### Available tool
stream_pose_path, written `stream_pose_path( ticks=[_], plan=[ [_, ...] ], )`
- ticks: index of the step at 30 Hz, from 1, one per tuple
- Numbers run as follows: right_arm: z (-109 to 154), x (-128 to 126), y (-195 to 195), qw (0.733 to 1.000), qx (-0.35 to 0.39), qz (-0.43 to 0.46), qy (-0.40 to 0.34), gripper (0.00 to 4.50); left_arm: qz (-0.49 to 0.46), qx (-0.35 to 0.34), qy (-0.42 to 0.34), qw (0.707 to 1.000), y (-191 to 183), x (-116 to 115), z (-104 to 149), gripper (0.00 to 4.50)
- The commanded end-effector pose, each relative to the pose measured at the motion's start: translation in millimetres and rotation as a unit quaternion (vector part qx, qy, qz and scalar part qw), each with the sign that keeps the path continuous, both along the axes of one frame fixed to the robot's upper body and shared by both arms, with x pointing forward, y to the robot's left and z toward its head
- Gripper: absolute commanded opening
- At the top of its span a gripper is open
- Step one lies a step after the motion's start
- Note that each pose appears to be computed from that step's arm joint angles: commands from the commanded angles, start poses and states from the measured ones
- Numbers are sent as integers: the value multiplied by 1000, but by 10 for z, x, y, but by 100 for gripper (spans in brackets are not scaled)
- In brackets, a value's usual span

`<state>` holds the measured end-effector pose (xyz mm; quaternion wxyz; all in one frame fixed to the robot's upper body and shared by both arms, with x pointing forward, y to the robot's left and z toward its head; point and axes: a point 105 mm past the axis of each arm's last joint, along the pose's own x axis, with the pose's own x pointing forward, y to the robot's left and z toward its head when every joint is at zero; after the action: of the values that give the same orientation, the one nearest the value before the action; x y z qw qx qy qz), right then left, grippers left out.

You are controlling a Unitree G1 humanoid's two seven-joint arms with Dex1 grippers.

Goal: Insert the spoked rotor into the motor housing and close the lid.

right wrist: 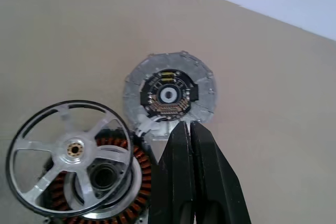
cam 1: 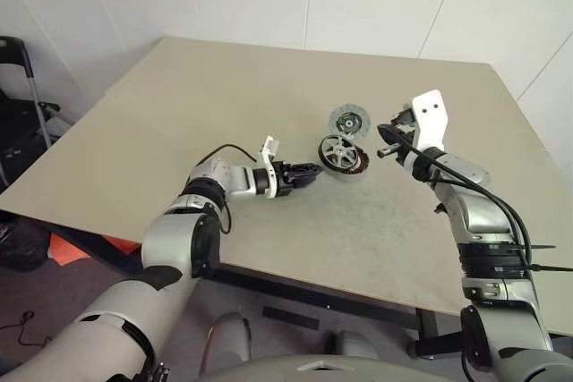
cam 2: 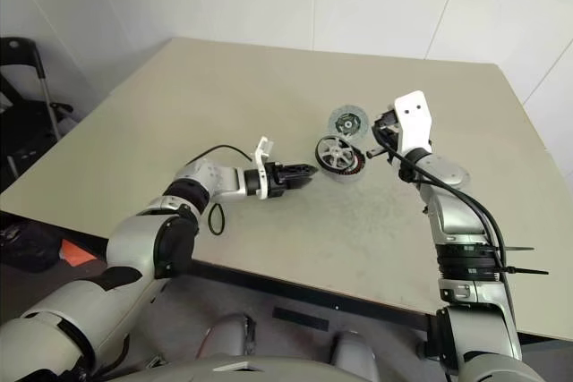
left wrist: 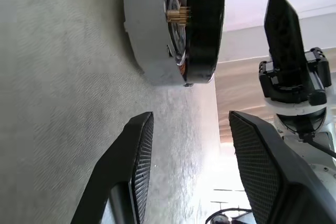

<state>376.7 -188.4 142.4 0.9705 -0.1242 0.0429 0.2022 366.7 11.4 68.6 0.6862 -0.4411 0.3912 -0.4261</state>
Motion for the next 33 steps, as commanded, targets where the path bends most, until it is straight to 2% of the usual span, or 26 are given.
stream_pose_path(
  ticks=[1, 8, 16, 32, 33],
  plan=[
    [57, -97, 260, 998, -11, 58, -16, 0, 11, -12, -23, 1000, 108, 62, 110, 242],
    [-95, -178, 510, 995, -29, 95, -8, 0, 51, -22, -26, 998, 359, 120, 116, 242],
    [-127, -112, 358, 994, -70, 79, -10, 0, 81, -27, -32, 996, 539, 142, 129, 242],
    [-141, -98, 290, 990, -88, 106, 14, 0, 115, -16, -41, 992, 647, 196, 97, 242],
    [-143, -98, 287, 990, -89, 106, 15, 20, 116, -15, -42, 992, 649, 198, 95, 245]
  ],
)
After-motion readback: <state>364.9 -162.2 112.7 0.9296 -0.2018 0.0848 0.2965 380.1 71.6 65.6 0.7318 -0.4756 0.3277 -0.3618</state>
